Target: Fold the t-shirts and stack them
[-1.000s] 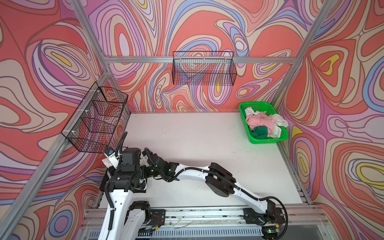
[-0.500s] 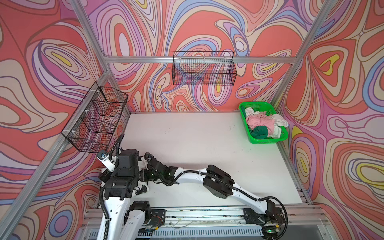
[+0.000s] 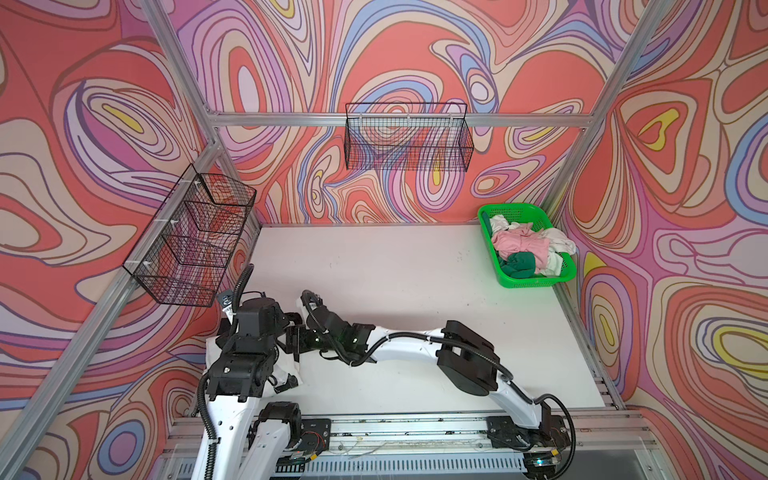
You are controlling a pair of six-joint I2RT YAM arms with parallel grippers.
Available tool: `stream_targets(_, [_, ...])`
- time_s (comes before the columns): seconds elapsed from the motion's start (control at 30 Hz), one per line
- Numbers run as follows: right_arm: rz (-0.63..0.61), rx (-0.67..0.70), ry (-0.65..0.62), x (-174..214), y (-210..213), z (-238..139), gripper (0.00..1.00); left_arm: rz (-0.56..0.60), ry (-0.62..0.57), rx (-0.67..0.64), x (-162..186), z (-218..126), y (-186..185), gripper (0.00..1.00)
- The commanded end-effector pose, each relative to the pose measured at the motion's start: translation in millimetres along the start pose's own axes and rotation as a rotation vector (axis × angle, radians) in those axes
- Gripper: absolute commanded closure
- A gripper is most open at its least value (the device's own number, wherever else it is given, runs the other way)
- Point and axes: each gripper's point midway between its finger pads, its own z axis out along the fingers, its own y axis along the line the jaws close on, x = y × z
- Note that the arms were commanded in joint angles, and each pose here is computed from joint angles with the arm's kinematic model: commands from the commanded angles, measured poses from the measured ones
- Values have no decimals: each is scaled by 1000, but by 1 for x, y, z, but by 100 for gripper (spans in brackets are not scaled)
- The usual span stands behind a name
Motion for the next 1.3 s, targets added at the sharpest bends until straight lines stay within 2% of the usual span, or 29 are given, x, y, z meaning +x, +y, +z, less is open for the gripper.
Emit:
stream_targets(0.0, [-119,123,-149,-49,4,-55,15,38,40,173,2,-10,-30,0])
stream_targets(0.1, [-126,206,-275,-92,-7,-121,13,43,73,220,10,-8,-40,0])
stream_targets(0.13, [-121,243,-324,-107,-16,-146,10,46,82,235,15,-5,-45,0])
stream_targets(0.27, [-116,396,-466,-149,-58,-249,3,8,60,182,19,9,-40,0])
stream_targets(0.33, [-101,481,-527,-164,-81,-300,2,66,53,196,24,18,-46,0])
stream_targets(0.4, [-130,580,-623,-175,-93,-355,2,114,76,179,32,31,-51,0])
stream_targets(0.5, [-257,795,-743,-178,-111,-426,2,164,94,131,39,55,-57,0])
stream_targets(0.57, [-335,945,-767,-175,-130,-460,2,186,77,106,40,72,-62,0])
stream_targets(0.63, [-380,1095,-764,-171,-160,-488,2,202,5,96,39,93,-69,0])
stream_targets(0.77, [-340,1286,-790,-157,-233,-526,2,253,-164,118,43,128,-84,0])
stream_targets(0.83, [-268,1361,-798,-148,-273,-539,2,284,-251,145,42,138,-93,0])
stream_targets(0.9, [-207,1406,-811,-141,-302,-544,2,318,-280,145,49,150,-97,0])
stream_targets(0.93, [-169,1410,-827,-137,-318,-544,2,299,-313,134,45,153,-97,0])
stream_targets(0.97, [-148,1401,-851,-136,-328,-545,2,294,-303,151,48,156,-101,0])
stream_targets(1.1, [-128,1428,-917,-122,-368,-554,2,394,-260,297,71,170,-132,0])
stream_targets(1.27, [-191,1417,-954,-117,-391,-547,2,377,-253,287,71,180,-130,0])
